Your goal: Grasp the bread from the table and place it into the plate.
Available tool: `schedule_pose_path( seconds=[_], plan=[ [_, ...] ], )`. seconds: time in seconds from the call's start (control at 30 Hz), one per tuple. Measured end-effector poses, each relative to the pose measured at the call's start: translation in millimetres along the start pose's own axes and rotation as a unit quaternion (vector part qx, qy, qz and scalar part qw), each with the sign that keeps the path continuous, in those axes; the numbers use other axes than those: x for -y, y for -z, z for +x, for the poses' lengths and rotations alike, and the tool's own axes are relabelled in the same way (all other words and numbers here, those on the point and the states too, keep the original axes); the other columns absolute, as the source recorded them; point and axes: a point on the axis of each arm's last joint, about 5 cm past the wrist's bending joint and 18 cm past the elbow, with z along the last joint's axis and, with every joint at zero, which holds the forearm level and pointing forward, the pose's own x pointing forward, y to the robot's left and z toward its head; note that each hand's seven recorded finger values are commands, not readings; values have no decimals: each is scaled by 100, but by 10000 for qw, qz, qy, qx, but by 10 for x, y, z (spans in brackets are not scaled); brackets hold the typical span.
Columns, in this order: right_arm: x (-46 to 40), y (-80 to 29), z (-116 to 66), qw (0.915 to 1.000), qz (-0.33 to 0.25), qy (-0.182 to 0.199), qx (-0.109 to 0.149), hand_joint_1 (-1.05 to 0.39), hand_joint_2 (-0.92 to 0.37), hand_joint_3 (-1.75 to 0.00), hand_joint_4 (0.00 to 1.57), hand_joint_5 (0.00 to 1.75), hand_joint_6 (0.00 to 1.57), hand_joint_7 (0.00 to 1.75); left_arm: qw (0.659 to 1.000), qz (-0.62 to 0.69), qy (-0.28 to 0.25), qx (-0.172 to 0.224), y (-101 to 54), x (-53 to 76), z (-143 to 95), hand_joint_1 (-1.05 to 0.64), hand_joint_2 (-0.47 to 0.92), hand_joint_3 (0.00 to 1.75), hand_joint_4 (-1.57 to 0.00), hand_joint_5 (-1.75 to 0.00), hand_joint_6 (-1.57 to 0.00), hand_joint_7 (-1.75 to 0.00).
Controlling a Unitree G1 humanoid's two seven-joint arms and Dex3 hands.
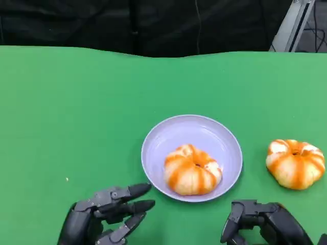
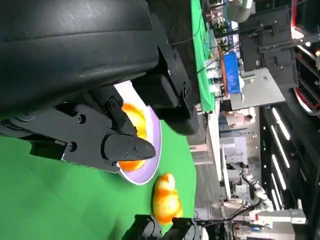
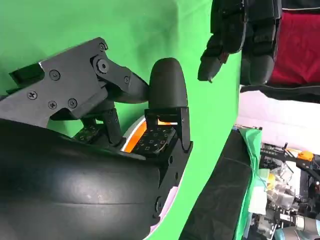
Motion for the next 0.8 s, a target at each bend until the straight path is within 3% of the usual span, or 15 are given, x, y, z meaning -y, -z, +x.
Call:
schedule_pose_path(
  seconds=[0.03, 0.07, 0.1, 0.2, 0.23, 0.27, 0.3, 0.37, 0.4, 0.8],
  plan=[
    [0, 0, 0, 10000, 0, 0, 0, -11, -63, -93, 84, 143, 86, 116, 10000, -5, 39, 18, 6, 8, 5, -5, 69, 83, -131, -32, -137, -6],
    [0, 0, 0, 10000, -1, 0, 0, -11, -63, -94, 84, 144, 86, 117, 9999, -14, 93, 38, 11, 15, 14, -5, 65, 92, -121, -58, -141, -7],
    [0, 0, 0, 10000, -1, 0, 0, -11, -63, -94, 84, 144, 86, 117, 9999, -34, 145, 55, 15, 23, 25, -5, 63, 94, -117, -69, -142, -7],
    [1, 0, 0, 10000, -2, 0, 0, -11, -63, -94, 83, 144, 86, 117, 9997, -59, 203, 109, 21, 34, 49, -6, 62, 97, -112, -80, -143, -7],
    [1, 0, 0, 10000, -2, 0, -1, -11, -62, -94, 83, 144, 86, 117, 9997, -65, 213, 122, 22, 37, 54, -6, 59, 102, -104, -107, -141, -19],
    [1, 0, -1, 10000, -2, 0, -1, -11, -62, -95, 83, 144, 86, 117, 9996, -54, 238, 114, 26, 40, 57, -7, 56, 110, -97, -132, -117, -73],
    [2, 0, -2, 10000, -4, 0, -2, -11, -62, -95, 83, 144, 86, 117, 9996, -20, 279, 91, 31, 42, 62, -7, 55, 113, -94, -140, -105, -99],
    [3, -2, -1, 10000, -7, -1, 2, -11, -62, -95, 84, 143, 87, 117, 9992, 60, 384, 45, 43, 51, 83, -8, 53, 116, -91, -151, -93, -123],
    [4, -3, 0, 10000, -9, -2, 5, -11, -62, -95, 84, 143, 87, 117, 9991, 79, 412, 42, 47, 53, 100, -8, 52, 117, -90, -153, -91, -126],
    [12, -3, -4, 10000, -8, -17, -12, -10, -63, -94, 84, 143, 87, 116, 9989, 136, 451, -24, 95, 48, 147, -10, 45, 130, -83, -168, -86, -138]
  ],
)
